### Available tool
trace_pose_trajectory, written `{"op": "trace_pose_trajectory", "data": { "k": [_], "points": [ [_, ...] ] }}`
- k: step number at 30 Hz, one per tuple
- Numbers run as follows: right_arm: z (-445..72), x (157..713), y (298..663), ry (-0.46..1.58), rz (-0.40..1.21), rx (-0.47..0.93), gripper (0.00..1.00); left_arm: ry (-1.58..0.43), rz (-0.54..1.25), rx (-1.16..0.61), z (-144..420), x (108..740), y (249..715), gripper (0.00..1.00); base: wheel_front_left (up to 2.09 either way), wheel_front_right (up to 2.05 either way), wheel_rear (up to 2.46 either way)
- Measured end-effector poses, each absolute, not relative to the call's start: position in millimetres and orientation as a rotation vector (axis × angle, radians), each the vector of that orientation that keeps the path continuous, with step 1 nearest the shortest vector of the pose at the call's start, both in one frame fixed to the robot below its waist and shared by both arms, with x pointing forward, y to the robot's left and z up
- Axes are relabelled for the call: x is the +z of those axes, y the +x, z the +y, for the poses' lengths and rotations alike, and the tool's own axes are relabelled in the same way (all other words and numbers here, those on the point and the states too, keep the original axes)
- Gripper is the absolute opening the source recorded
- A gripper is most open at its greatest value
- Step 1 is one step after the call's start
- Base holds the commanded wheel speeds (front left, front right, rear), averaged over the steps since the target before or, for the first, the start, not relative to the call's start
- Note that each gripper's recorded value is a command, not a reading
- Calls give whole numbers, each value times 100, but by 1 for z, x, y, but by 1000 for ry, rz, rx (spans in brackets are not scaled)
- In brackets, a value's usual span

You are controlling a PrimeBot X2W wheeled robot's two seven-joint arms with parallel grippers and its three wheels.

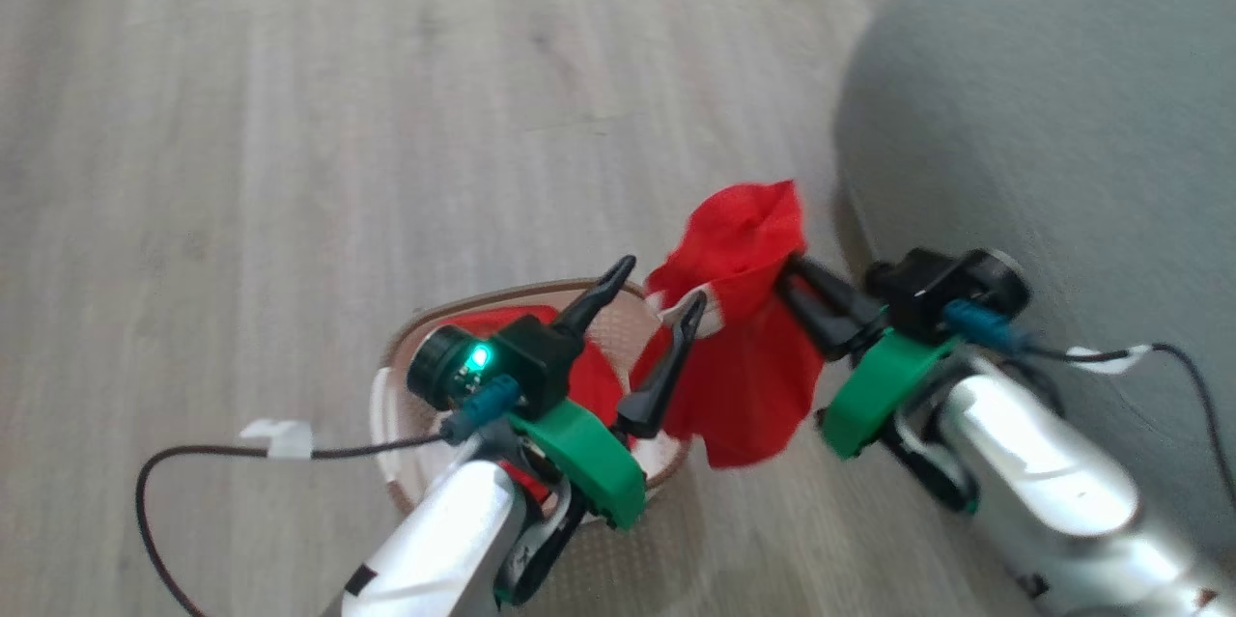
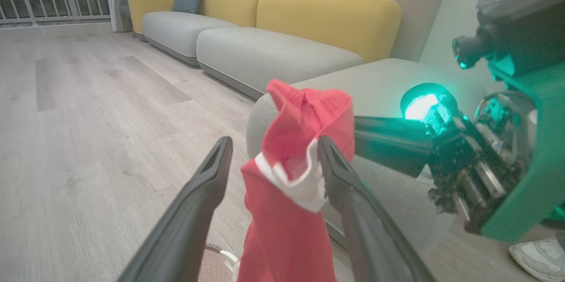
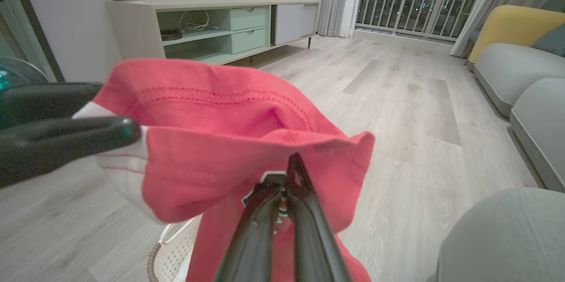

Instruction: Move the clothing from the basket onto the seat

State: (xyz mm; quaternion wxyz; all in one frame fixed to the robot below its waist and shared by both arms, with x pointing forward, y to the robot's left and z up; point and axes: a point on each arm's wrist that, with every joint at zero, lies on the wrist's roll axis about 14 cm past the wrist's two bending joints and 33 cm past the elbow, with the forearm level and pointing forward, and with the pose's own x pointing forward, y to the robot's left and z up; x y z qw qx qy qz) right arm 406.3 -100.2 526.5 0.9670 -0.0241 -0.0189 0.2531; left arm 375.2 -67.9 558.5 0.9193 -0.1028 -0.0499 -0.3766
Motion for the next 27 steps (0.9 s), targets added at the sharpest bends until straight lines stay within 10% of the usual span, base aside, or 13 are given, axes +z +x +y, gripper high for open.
{"op": "trace_pose_trajectory", "data": {
  "k": [14,27],
  "points": [
    [-249,540,384,-131,-51,129,0,-229,-15,-1057,-146,524,344,100,0,0,0],
    [-283,540,393,-134,-53,28,0,-252,9,-1093,-158,510,356,100,0,0,0]
  ]
}}
